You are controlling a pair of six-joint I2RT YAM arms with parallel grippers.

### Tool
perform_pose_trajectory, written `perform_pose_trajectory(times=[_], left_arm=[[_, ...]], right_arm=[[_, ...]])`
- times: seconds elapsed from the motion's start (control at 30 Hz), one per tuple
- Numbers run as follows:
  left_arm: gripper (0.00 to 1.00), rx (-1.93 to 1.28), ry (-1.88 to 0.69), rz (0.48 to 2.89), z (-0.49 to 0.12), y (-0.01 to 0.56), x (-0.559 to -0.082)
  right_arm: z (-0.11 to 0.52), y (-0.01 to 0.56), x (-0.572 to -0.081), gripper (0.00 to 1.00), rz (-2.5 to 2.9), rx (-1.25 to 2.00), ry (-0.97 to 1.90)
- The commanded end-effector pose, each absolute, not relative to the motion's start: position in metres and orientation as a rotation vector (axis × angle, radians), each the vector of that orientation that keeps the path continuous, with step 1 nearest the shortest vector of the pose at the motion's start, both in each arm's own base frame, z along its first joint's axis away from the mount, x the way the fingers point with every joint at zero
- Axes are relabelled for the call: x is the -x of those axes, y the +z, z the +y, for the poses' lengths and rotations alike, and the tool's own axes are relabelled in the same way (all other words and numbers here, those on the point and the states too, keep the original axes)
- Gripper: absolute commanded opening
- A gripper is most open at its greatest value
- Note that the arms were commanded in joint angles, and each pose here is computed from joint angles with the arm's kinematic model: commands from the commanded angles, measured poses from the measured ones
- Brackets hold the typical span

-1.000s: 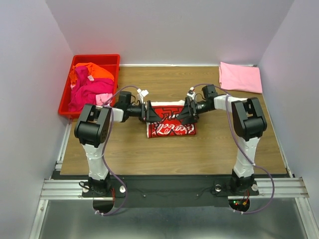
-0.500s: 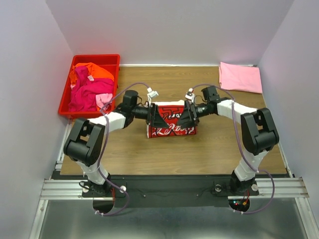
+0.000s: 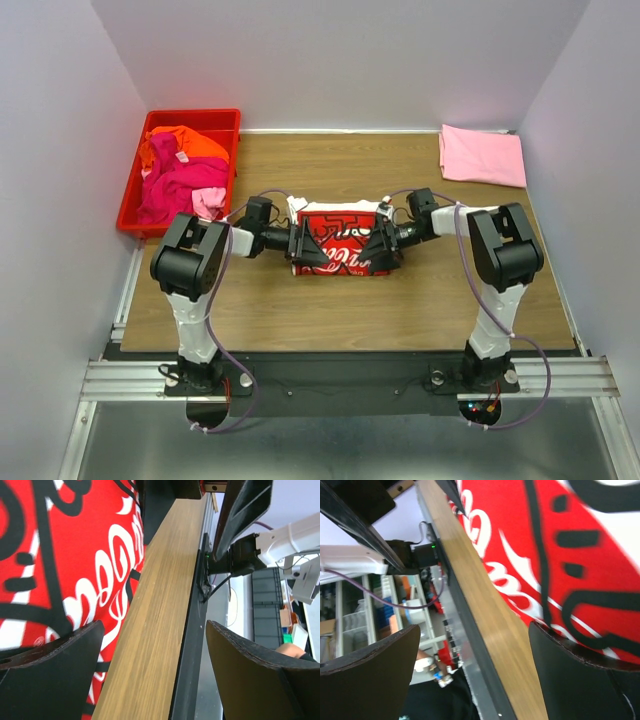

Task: Fold and stack the t-shirts
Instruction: Fold the tshirt

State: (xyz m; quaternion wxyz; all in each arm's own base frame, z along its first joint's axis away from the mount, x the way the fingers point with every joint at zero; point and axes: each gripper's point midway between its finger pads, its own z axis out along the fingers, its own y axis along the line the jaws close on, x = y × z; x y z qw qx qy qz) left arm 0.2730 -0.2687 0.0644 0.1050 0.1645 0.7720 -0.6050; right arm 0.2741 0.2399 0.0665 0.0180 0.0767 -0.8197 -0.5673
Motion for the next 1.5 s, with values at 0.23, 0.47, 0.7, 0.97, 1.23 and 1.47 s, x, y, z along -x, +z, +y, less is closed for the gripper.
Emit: perform_pose_trajectory(times=[0.23,0.47,0.7,0.97,1.23,1.47], left_arm=[[0.99,-0.778,-1.732,2.128,-0.261,0.105,-0.236],[0.99,-0.739,-1.733,2.216,-0.262,0.078,-0.234],[0.99,-0.594,-1.665,2.313,-0.238,0.040,-0.263],[0.99,-0.734,-1.537,2.292,-0.225,0.064,-0.256],[0.99,-0.908,-1.005,2.035,-0.220,0.147,-0.300],[0.79,-1.280,-0.499,1.670,-0.280,0.186,-0.290]], right_arm=[[0.249,0.129,-0.275,0.95,-2.611,-0.455,-1.888],[0.266,0.097,-0.266,0.95,-2.605,-0.481,-1.776],[0.249,0.056,-0.276,0.93,-2.644,-0.409,-1.701],[0.236,0.099,-0.281,0.93,-2.762,-0.442,-1.719],[0.189,0.151,-0.303,0.99,-3.084,-0.349,-1.664],[0.142,0.134,-0.316,1.00,-3.355,0.015,-1.343]])
